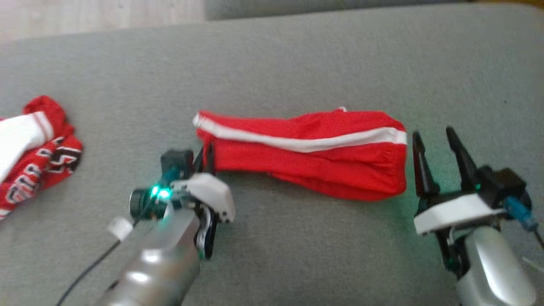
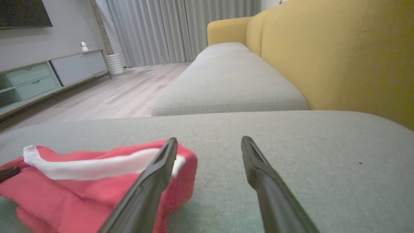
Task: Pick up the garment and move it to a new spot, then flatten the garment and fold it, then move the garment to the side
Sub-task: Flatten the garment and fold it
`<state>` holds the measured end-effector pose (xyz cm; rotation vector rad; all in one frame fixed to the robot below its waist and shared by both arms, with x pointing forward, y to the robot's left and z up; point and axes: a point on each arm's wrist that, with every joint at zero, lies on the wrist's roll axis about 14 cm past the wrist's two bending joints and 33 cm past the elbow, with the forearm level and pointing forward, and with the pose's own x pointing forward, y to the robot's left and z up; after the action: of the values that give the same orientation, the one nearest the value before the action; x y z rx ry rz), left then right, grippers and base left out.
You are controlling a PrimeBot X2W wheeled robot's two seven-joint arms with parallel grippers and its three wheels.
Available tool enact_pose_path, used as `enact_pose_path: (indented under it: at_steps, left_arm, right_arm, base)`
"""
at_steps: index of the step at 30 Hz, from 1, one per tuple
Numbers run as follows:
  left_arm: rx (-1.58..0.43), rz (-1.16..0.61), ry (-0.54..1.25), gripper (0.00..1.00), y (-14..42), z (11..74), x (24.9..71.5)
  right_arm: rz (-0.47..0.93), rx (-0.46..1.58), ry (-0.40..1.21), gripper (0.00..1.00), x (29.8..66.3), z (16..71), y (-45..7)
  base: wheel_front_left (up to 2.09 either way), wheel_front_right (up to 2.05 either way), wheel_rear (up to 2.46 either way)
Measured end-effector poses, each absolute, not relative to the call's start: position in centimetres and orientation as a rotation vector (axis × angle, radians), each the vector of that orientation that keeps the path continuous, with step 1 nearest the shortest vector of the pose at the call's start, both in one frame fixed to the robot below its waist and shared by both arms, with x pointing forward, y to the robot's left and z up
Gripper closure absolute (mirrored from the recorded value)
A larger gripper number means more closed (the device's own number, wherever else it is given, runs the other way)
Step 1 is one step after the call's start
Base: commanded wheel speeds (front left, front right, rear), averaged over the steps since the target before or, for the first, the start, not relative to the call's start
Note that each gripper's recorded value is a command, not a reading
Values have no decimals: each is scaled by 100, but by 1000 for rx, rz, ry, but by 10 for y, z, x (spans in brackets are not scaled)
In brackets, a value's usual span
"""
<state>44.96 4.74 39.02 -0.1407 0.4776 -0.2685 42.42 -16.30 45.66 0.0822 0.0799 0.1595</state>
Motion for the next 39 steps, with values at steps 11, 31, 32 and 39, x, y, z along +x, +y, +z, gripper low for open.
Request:
enact_pose_path:
  at_steps: [11,31,32,39]
  left_arm:
    - [-186,-24,412,0,116,393,388]
    - [-5,46,229,0,164,417,333]
    - [-6,42,227,0,163,417,333]
    - [-8,25,229,0,158,415,332]
  right_arm:
    - [233,107,50,0,408,471,-129]
    - [261,156,66,0,373,468,-110]
    - [265,160,69,0,373,468,-108]
    - [372,269,208,0,353,434,-63]
  base:
    - [0,0,0]
    - [0,0,0]
    - [0,0,0]
    - [0,0,0]
